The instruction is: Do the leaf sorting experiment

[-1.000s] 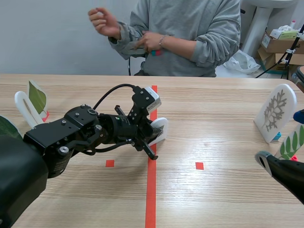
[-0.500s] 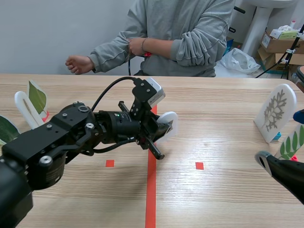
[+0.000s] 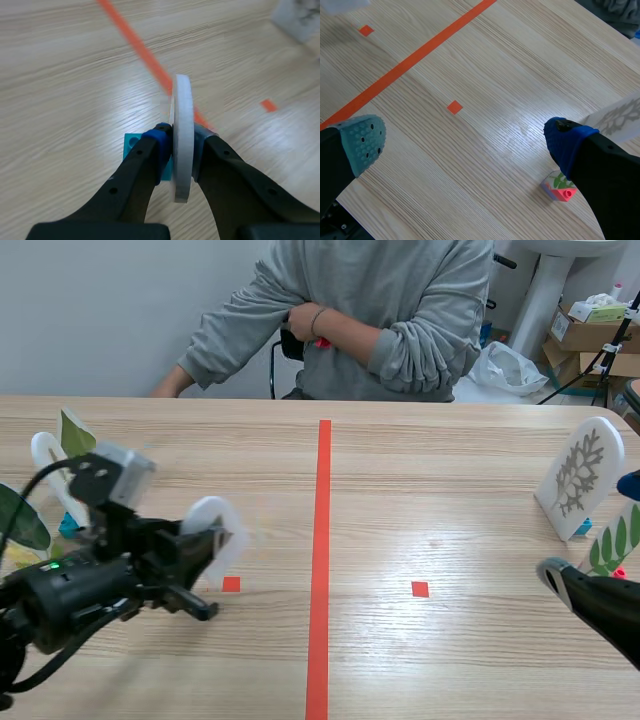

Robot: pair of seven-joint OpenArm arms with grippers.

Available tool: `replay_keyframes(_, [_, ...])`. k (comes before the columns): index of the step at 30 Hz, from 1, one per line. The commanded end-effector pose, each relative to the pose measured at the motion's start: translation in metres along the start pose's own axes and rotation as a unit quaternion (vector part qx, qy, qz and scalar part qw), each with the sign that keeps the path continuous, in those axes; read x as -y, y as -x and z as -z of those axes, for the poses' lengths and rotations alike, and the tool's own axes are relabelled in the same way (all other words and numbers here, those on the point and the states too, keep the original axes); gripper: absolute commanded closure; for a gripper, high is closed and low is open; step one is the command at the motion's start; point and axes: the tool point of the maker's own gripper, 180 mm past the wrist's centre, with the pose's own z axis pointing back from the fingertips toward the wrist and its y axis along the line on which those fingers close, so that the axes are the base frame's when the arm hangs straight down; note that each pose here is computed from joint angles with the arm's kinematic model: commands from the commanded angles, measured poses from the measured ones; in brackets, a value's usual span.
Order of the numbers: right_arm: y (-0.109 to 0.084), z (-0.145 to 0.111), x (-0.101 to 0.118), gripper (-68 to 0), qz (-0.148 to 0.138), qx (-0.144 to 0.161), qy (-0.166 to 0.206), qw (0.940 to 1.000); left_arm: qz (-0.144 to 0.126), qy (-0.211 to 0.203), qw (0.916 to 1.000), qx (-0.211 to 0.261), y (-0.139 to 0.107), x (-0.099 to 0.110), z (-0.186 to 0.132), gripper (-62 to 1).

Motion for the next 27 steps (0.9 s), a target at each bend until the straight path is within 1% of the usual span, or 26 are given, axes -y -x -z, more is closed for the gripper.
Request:
replay_keyframes(1, [-0.005,0.001,0.001,-67.9,-0.004,0.01,-0.004,0.9999,-0.006,-0.036,0.999,0.024,-0.011,-0.024,0.001,-5.1])
replay_keyframes(3, [-0.006,0.001,0.001,-67.9,-0.005,0.01,-0.003,0.9999,-0.008,-0.09,0.9957,0.024,-0.009,-0.057,-0.009,-5.1])
replay_keyframes(5, [-0.007,0.002,0.003,-67.9,-0.007,0.012,-0.001,0.9999,-0.008,-0.127,0.9917,0.02,-0.007,-0.085,-0.017,-5.1])
replay_keyframes(7, [-0.009,0.002,0.004,-67.9,-0.009,0.014,0.0,0.9999,-0.005,-0.149,0.9887,0.014,-0.004,-0.108,-0.023,-5.1])
replay_keyframes(9, [-0.01,0.002,0.005,-67.9,-0.01,0.016,0.001,0.9998,-0.01,-0.17,0.9853,0.008,0.001,-0.128,-0.029,-5.1])
replay_keyframes(11, [-0.01,0.002,0.005,-67.9,-0.01,0.016,0.002,0.9998,-0.012,-0.188,0.9821,0.005,0.005,-0.145,-0.034,-5.1])
replay_keyframes(13, [-0.01,0.002,0.005,-67.9,-0.01,0.016,0.002,0.9998,-0.016,-0.199,0.9798,-0.004,0.011,-0.158,-0.037,-5.1])
replay_keyframes(15, [-0.01,0.002,0.005,-67.9,-0.01,0.015,0.002,0.9998,-0.019,-0.209,0.9777,-0.008,0.015,-0.168,-0.04,-5.1])
replay_keyframes(17, [-0.009,0.003,0.005,-67.9,-0.01,0.012,0.002,0.9999,-0.022,-0.213,0.9766,-0.01,0.019,-0.172,-0.041,-5.1])
replay_keyframes(19, [-0.007,0.003,0.005,-67.9,-0.01,0.007,0.002,0.9999,-0.023,-0.215,0.9762,-0.01,0.019,-0.173,-0.041,-5.1])
replay_keyframes(26, [-0.007,0.003,0.005,-67.9,-0.01,0.007,0.002,0.9999,-0.026,-0.214,0.9763,-0.018,0.024,-0.172,-0.041,-5.2])
replay_keyframes(27, [-0.007,0.003,0.005,-67.9,-0.01,0.007,0.002,0.9999,-0.026,-0.213,0.9765,-0.021,0.026,-0.171,-0.041,-6.0])
